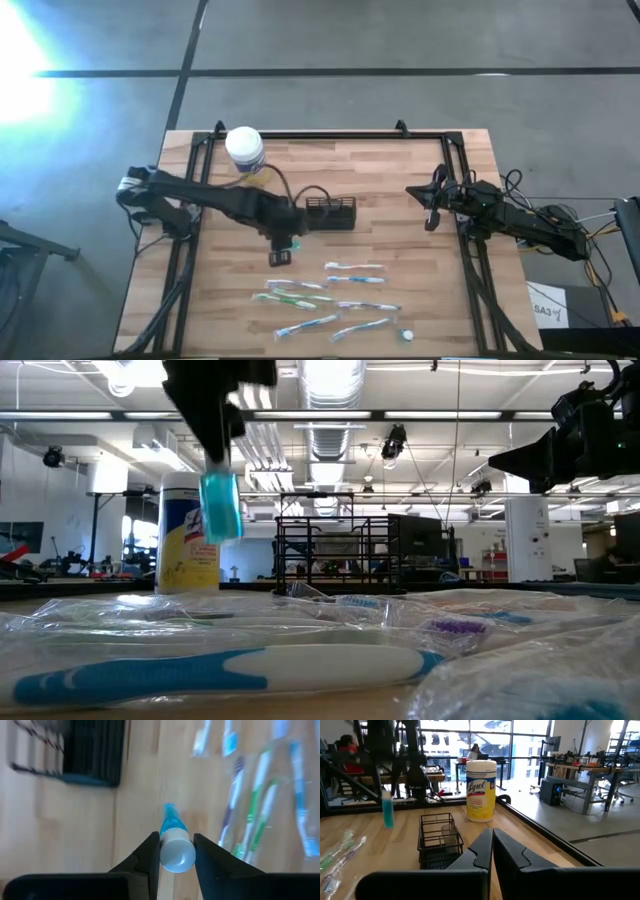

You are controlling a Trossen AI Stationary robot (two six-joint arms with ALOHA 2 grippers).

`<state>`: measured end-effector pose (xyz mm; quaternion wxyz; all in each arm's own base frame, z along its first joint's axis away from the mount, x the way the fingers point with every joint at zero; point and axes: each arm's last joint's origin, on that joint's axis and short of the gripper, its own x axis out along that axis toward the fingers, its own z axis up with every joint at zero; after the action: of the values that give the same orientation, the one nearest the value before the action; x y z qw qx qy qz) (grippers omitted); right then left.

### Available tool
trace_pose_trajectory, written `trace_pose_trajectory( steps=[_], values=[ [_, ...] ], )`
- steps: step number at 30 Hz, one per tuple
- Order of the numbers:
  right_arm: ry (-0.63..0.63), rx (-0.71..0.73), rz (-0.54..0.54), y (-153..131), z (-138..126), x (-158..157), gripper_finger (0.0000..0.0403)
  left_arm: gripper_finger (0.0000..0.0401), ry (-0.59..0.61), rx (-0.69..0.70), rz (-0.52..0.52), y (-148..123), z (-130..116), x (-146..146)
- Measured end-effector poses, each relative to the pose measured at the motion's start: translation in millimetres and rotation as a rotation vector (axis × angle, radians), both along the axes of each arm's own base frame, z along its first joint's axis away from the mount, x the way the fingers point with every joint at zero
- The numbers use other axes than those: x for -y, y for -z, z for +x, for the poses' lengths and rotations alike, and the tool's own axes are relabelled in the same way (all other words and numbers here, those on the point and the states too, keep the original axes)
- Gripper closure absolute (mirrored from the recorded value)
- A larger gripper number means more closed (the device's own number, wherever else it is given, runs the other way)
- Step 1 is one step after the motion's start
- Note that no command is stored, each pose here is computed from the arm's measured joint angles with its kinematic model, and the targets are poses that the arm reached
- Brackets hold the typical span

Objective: Pick & Place toothbrushing station
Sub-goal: Put the blue mouthwash into the black wire organizer

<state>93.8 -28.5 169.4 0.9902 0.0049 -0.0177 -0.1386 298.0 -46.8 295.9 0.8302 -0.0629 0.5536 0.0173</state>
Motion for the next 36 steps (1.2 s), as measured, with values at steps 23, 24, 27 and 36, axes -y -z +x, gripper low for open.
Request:
trace_pose_trajectory(
  steps=[23,24,27,36],
  values=[
    [-0.001,0.002,0.007,0.0,0.0,0.0,0.039,0.0305,-0.038,0.458,-0.075,-0.1,-154.8,-26.0],
    [-0.001,0.002,0.007,0.0,0.0,0.0,0.039,0.0305,-0.042,0.472,-0.08,2.4,-159.5,-26.7],
    [-0.001,0.003,0.008,0.0,-0.1,0.0,0.039,0.0305,-0.06,0.497,-0.089,10.5,-173.1,-29.0],
    [-0.001,0.004,0.011,-0.1,0.0,0.0,0.039,0.0305,-0.146,0.555,-0.115,33.2,-199.5,-34.3]
  ],
)
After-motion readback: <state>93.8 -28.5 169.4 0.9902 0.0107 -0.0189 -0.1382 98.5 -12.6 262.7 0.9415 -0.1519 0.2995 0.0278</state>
